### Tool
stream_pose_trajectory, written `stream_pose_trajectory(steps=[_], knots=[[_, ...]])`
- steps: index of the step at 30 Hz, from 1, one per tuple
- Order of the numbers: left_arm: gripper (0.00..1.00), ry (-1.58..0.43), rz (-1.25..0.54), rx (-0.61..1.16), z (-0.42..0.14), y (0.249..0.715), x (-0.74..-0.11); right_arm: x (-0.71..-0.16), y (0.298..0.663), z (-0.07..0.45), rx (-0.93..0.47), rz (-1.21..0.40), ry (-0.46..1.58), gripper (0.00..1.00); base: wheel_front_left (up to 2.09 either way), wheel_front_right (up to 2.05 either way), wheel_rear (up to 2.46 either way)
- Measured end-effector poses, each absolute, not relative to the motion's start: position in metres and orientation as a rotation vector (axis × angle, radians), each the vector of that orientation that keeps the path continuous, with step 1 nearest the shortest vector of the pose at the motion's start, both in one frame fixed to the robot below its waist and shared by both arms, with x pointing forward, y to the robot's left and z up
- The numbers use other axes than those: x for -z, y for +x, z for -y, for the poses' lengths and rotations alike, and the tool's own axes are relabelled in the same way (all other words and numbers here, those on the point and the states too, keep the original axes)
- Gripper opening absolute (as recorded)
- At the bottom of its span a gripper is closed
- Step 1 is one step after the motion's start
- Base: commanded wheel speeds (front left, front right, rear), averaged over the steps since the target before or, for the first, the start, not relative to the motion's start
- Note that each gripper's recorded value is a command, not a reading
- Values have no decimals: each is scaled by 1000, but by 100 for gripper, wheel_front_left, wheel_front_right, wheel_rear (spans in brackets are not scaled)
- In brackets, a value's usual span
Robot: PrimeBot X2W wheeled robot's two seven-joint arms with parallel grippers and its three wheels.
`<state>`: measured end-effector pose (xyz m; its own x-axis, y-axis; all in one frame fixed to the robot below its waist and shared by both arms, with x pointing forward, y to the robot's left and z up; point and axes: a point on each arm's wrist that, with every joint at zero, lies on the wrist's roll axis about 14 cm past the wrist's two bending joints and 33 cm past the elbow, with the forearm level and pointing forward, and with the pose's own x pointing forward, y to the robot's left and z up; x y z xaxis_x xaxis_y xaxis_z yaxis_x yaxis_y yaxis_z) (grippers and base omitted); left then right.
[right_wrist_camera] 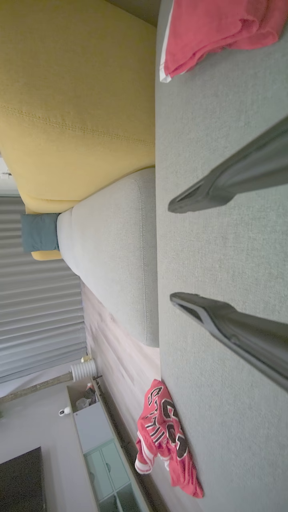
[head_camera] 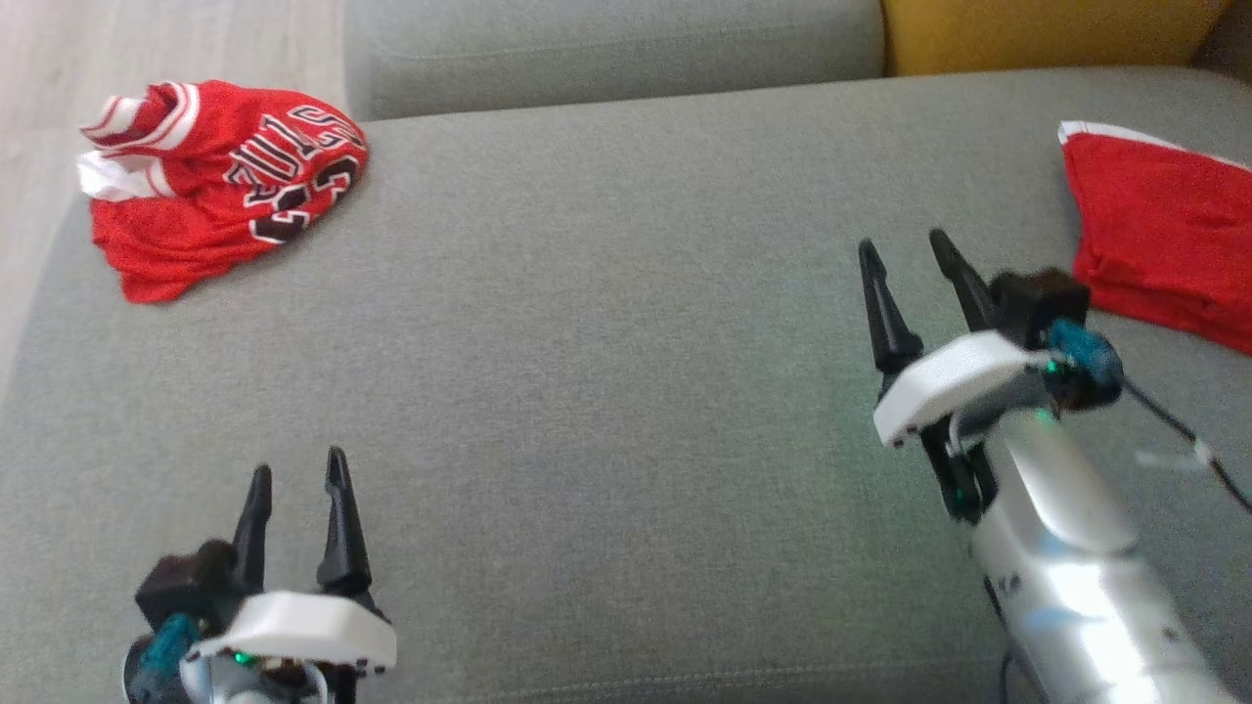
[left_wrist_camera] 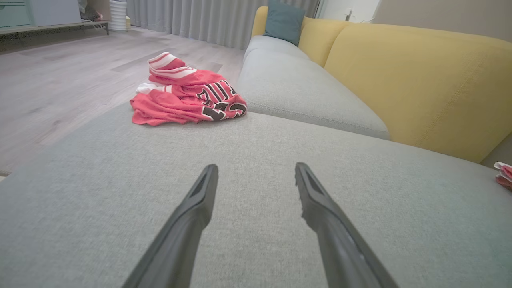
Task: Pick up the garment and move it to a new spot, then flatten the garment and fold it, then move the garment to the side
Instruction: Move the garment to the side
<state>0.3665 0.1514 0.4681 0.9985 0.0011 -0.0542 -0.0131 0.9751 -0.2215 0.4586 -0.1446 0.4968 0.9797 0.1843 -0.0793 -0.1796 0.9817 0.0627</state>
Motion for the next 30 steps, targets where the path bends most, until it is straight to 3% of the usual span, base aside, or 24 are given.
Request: stream_pose_trajectory(steps=[6, 13, 30], knots=[[100, -229, -66, -44, -161, 346, -464, -502, 431, 138, -187, -15, 110, 100, 0, 0, 0], [100, -230, -70, -40, -159, 335, -463, -480, 391, 135, -181, -44, 179, 100, 0, 0, 0], [100, -227, -79, -7, -151, 337, -461, -483, 365, 136, -172, -13, 203, 100, 0, 0, 0]])
